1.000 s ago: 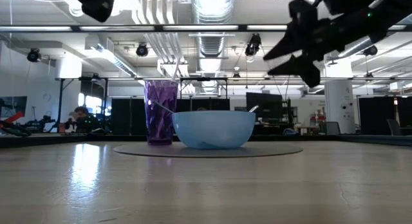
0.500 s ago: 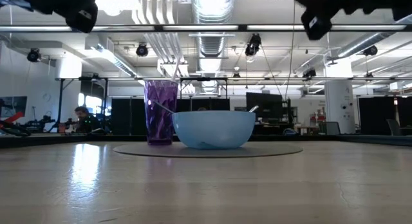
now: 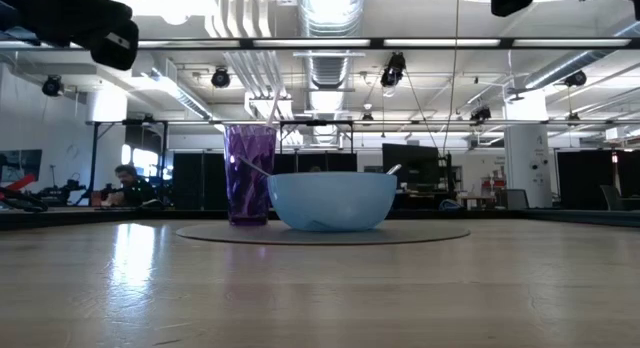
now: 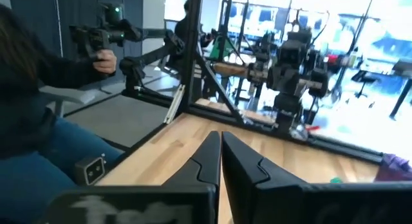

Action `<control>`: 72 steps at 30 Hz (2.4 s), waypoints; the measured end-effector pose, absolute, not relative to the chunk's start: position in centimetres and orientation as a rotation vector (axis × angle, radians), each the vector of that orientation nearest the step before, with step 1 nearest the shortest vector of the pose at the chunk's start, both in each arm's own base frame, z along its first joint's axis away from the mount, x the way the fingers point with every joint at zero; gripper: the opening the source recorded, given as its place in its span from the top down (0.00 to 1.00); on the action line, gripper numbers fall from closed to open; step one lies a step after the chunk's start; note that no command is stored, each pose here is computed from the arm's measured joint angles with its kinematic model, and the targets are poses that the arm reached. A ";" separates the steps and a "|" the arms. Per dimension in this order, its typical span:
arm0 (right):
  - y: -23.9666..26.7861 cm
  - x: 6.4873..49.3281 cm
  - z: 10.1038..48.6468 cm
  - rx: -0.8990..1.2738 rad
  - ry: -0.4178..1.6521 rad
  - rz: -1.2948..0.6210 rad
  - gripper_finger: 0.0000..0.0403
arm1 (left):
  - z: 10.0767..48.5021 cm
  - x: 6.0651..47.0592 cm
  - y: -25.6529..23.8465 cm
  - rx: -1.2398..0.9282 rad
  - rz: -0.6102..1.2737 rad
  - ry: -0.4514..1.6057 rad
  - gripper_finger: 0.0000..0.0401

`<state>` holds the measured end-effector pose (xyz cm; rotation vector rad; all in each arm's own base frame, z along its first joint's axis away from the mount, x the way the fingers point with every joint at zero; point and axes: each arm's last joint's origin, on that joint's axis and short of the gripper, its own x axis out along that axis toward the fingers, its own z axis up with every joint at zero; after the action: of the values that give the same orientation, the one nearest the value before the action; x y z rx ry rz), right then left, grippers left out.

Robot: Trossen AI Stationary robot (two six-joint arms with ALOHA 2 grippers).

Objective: Pick & Place Utensil
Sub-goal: Return to Home Position

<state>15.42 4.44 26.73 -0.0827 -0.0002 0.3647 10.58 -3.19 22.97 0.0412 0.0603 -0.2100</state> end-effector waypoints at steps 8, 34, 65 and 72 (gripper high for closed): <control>3.4 13.1 26.9 -0.105 -0.004 0.252 0.98 | 21.9 9.4 -2.8 0.069 -0.203 -0.021 1.00; 2.3 11.5 18.1 0.038 -0.128 0.093 0.98 | 17.8 9.2 -2.6 0.056 -0.171 -0.077 1.00; 0.4 11.5 16.3 0.151 0.060 -0.028 0.98 | 16.7 9.7 -0.6 0.010 -0.010 -0.020 1.00; 0.4 11.5 15.8 0.141 0.113 -0.033 0.98 | 16.7 9.7 -0.6 -0.020 -0.006 -0.018 1.00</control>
<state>11.47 0.38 15.77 0.1409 0.1131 -0.0329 9.72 -0.56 16.73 -0.0203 -0.0178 -0.0061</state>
